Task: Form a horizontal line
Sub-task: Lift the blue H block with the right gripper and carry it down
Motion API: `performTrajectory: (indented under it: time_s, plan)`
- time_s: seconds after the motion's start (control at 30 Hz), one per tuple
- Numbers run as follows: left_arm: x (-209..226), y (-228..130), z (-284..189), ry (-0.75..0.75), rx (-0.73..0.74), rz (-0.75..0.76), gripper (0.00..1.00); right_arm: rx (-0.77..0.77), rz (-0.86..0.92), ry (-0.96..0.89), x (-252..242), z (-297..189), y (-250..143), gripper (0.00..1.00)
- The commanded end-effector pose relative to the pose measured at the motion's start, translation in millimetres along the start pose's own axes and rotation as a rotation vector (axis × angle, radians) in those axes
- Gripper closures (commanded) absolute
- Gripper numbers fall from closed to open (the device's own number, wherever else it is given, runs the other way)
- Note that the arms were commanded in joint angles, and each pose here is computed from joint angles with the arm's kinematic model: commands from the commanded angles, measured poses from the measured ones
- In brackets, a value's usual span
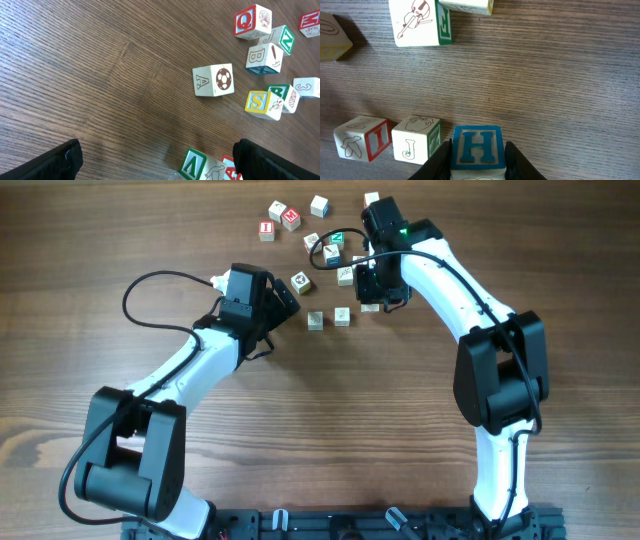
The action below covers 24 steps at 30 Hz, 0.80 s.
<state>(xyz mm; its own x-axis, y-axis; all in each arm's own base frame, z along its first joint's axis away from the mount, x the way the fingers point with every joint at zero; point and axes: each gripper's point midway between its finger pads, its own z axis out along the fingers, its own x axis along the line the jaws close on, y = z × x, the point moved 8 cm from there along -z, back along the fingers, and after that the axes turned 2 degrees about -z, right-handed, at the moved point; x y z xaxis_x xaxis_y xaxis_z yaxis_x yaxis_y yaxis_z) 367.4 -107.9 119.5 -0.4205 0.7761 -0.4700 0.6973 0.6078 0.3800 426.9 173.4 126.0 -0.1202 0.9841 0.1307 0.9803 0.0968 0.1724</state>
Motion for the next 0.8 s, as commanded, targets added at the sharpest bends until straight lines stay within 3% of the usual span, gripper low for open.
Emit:
performTrajectory:
  time_s: [0.0,0.77]
  plan:
    - [6,-3,4,0.025,0.001,-0.003,0.0,0.009,0.017,0.001,-1,3,-1,0.7]
    - [6,-3,4,0.026,0.001,-0.002,0.0,-0.111,0.069,-0.072,-8,15,12,0.76]
